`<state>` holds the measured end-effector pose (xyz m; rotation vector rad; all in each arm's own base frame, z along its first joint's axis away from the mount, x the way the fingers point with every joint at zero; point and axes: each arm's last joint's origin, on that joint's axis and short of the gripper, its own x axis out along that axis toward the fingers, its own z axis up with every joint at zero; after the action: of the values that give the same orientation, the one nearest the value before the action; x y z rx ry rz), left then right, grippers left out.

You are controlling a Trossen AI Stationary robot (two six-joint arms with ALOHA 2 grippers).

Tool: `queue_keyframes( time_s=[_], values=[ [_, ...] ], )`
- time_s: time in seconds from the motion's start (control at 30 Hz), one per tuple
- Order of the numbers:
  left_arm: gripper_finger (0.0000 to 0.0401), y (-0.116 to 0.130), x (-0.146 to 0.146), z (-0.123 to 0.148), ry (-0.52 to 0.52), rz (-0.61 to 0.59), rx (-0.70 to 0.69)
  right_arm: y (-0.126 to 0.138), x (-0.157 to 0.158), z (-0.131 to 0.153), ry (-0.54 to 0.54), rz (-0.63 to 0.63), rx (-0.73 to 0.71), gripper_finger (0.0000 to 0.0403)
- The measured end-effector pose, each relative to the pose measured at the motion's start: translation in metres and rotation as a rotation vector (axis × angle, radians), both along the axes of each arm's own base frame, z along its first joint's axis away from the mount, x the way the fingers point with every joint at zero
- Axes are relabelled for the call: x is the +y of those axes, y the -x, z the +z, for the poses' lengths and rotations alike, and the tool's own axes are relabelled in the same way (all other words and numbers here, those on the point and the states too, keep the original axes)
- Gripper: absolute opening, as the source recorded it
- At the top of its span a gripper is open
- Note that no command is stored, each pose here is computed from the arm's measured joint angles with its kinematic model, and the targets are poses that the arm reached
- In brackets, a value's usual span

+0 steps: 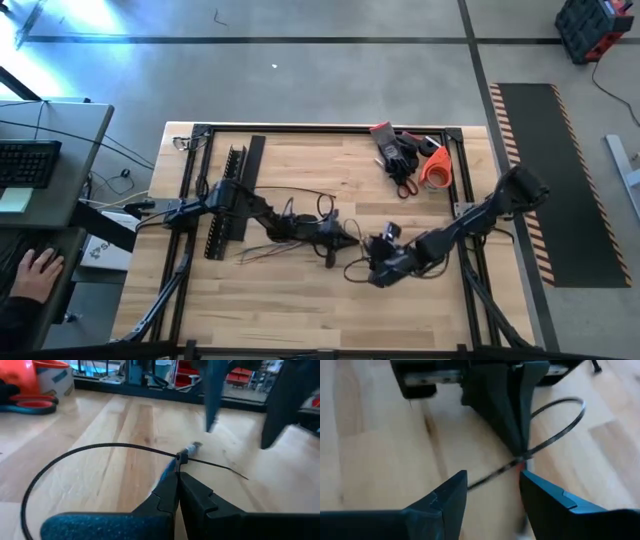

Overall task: Ziptie cables
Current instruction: Wrap the cables together using the left black zip tie

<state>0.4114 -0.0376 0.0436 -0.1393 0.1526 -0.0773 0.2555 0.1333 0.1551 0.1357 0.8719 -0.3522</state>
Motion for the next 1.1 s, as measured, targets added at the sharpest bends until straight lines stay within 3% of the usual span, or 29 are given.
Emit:
queue_keyframes(
  time_s=[0.23, 0.53, 0.67, 0.83, 0.93, 1.1],
  values=[
    [0.0000, -0.001, -0.002, 0.000, -0.045, -0.004, -0.002, -0.002, 0.008, -0.019, -0.058, -0.199, -0.071, 0.0149],
    [0.0000, 0.001, -0.015, 0.003, -0.101, -0.058, -0.039, -0.010, 0.011, -0.038, -0.127, -0.333, -0.135, 0.0140],
    [0.0000, 0.001, -0.018, 0.003, -0.113, -0.026, -0.046, -0.009, 0.010, -0.039, -0.100, -0.340, -0.135, 0.0099],
    [0.0001, 0.001, -0.018, 0.003, -0.127, -0.005, -0.043, -0.007, 0.008, -0.037, -0.059, -0.306, -0.113, 0.0012],
    [0.0011, 0.003, -0.018, 0.005, -0.121, -0.046, -0.034, -0.004, 0.006, -0.030, -0.063, -0.321, -0.108, 0.0007],
    [0.0064, 0.006, -0.015, 0.019, -0.125, -0.121, 0.062, -0.004, -0.005, -0.023, -0.070, -0.355, -0.084, 0.0002]
  ],
)
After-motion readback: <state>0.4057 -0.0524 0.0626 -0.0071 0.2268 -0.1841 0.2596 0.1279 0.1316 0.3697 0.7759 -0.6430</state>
